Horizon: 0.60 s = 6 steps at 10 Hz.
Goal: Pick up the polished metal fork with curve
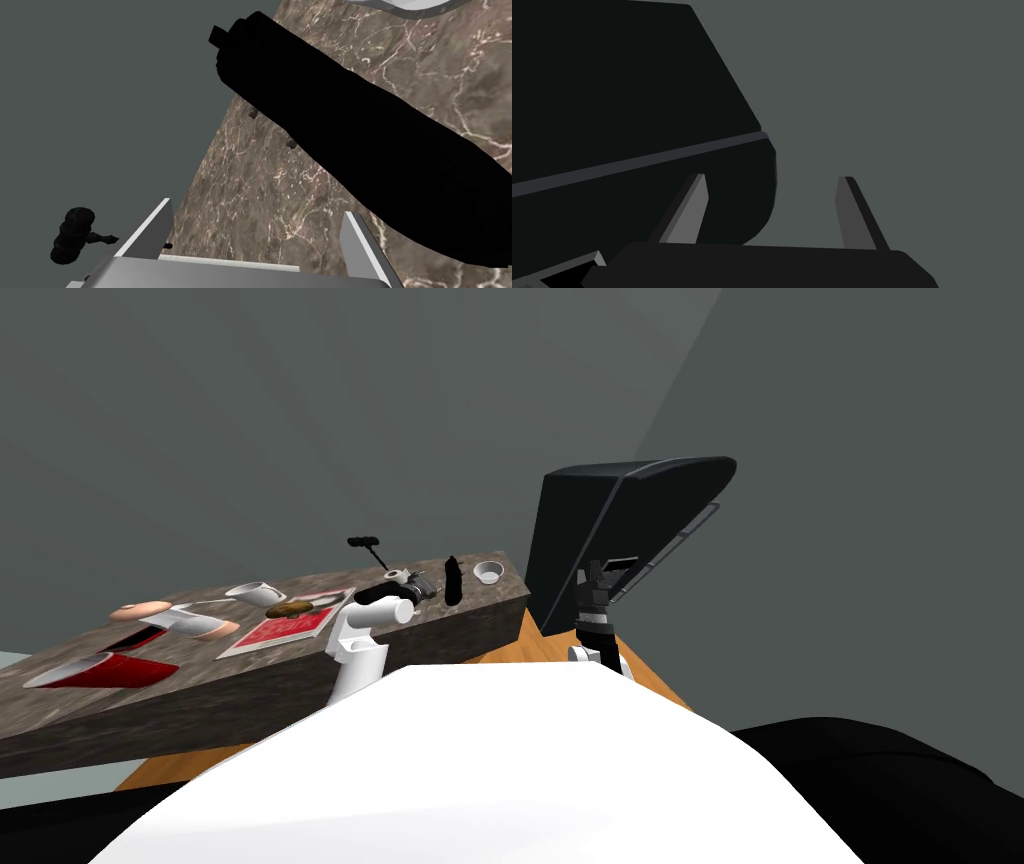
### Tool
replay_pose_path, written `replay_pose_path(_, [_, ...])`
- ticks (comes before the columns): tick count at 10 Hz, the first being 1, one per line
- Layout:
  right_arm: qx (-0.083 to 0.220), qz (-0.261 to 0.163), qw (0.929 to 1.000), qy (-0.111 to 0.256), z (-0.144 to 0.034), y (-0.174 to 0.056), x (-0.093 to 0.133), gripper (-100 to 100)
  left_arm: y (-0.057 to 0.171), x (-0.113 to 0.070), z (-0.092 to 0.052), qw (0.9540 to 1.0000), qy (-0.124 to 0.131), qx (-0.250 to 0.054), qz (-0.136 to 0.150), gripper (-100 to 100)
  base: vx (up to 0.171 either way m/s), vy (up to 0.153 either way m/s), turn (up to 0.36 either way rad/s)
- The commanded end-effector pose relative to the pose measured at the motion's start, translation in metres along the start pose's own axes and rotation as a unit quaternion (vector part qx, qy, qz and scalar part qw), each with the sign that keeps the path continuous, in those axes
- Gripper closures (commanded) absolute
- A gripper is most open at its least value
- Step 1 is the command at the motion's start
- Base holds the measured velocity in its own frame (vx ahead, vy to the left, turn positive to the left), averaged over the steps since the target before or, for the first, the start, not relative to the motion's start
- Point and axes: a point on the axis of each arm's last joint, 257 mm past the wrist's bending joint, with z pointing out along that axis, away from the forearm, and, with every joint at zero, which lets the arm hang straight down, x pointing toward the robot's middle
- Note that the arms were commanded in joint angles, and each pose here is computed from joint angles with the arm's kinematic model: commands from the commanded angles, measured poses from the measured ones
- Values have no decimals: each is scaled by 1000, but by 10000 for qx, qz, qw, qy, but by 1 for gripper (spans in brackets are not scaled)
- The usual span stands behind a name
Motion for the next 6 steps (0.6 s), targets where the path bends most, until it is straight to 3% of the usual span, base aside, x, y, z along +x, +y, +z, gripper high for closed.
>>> replay_pose_path(1, [0, 0, 10000, 0, 0, 0, 0, 0, 9, -4, 1, 9997, -106, -204, -32, -100, 1, 24, -69])
replay_pose_path(6, [0, 0, 10000, 0, 0, 0, 0, 0, 31, -16, 3, 9964, -383, -755, -104, -100, 3, 21, -38])
